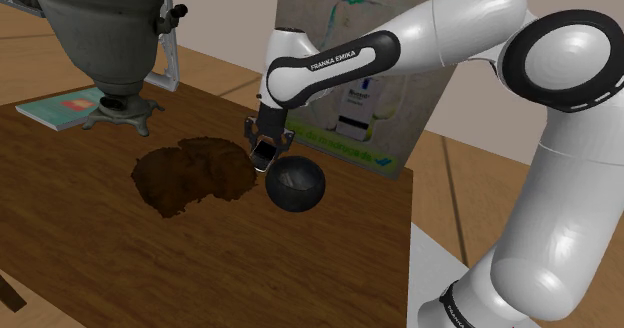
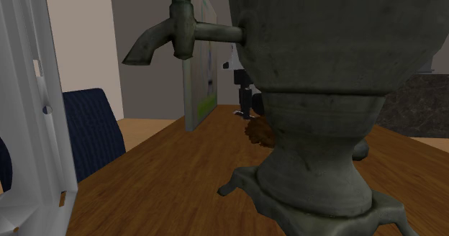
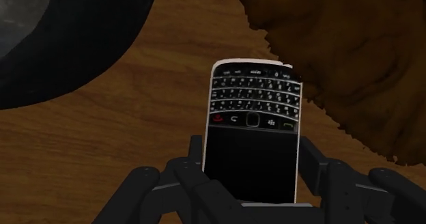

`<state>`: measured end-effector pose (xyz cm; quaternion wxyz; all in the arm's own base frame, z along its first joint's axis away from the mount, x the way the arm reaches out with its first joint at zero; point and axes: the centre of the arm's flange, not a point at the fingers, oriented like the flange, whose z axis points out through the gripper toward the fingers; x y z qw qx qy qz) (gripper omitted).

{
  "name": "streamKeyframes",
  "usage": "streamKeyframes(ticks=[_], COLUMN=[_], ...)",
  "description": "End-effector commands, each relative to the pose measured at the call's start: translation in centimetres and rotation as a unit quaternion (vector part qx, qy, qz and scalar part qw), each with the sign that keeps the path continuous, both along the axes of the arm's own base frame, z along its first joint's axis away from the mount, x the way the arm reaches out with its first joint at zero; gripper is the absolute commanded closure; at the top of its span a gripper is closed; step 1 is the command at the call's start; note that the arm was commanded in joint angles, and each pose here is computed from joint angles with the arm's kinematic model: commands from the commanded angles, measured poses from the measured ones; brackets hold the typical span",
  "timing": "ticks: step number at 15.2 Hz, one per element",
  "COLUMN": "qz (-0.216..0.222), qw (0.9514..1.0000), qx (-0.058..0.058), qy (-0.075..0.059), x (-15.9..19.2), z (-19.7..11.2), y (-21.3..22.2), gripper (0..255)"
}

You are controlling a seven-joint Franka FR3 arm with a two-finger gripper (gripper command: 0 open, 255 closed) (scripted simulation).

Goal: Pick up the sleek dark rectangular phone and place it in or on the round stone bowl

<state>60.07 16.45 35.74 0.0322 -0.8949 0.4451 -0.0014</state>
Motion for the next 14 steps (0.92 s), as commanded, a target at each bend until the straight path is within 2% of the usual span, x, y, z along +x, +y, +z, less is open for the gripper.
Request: streamKeyframes(ticks=[1, 14], qz=[0.0, 0.0], qw=[1.0, 1.0], qx=[0.0, 0.0], qy=[0.0, 0.0], x=[0.0, 0.0], z=[1.0, 7.9], y=[0.0, 0.0], gripper=[255, 255])
